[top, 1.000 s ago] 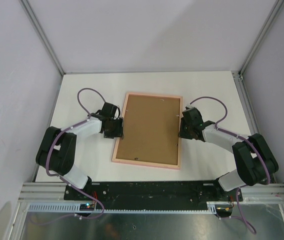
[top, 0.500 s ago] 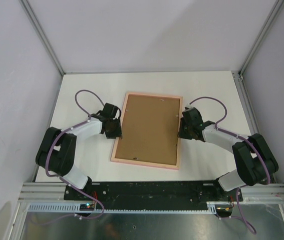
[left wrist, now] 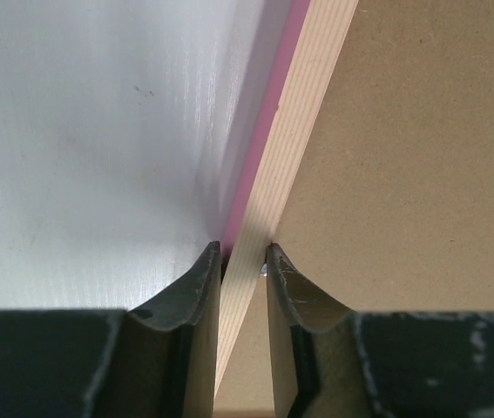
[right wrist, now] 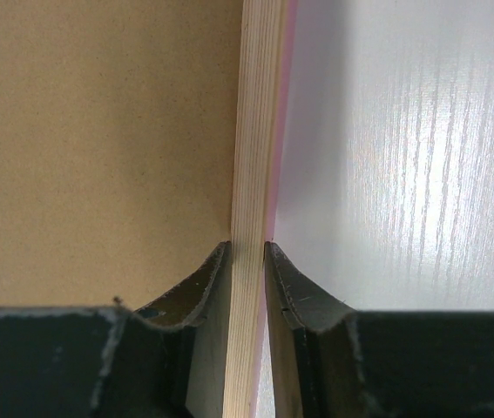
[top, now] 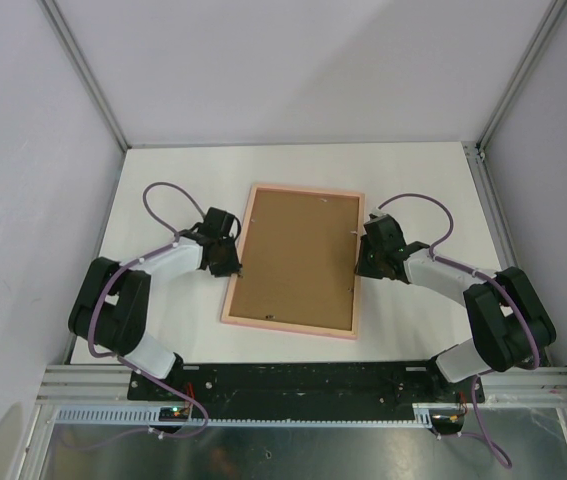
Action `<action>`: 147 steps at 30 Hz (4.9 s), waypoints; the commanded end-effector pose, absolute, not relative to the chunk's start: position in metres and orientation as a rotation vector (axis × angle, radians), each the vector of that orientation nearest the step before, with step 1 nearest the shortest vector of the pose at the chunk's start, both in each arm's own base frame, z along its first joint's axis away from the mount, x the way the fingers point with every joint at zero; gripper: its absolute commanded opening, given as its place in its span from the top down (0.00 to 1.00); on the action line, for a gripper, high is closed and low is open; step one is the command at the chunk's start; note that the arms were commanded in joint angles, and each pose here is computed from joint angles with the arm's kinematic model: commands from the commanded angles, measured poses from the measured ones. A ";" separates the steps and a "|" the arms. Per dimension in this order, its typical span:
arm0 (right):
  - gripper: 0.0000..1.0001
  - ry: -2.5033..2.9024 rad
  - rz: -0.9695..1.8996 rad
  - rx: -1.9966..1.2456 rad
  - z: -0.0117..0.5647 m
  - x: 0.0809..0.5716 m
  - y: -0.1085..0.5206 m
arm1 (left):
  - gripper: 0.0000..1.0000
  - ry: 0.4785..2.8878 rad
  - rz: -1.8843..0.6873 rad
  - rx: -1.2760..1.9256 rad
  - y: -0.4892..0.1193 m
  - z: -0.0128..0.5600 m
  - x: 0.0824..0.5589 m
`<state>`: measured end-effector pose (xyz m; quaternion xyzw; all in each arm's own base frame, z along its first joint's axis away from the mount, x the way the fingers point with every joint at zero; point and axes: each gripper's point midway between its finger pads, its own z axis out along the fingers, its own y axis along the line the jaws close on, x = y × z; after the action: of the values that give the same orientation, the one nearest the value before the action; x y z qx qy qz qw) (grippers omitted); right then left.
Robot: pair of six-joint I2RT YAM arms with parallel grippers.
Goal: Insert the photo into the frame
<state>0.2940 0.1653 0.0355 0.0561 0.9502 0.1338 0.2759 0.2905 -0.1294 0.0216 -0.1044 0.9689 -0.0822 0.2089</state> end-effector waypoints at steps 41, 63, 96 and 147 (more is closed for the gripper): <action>0.22 2.317 0.506 0.182 0.121 0.285 0.190 | 0.29 2.265 -0.247 -0.685 -0.077 0.148 0.448; 0.23 2.319 0.484 0.224 0.125 0.299 0.176 | 0.35 2.352 -0.295 -1.296 -0.147 0.050 0.318; 0.23 2.308 0.463 0.244 0.133 0.297 0.160 | 0.86 2.507 -0.042 -0.983 -0.143 0.015 0.333; 0.29 2.532 0.111 0.308 0.040 0.284 0.117 | 1.00 2.535 -0.120 0.072 -0.086 0.021 0.403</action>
<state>0.2918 0.1167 0.0496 0.1143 0.9468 0.0565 0.2956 0.4086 -0.1032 0.0259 0.0384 0.9493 -0.0723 0.3034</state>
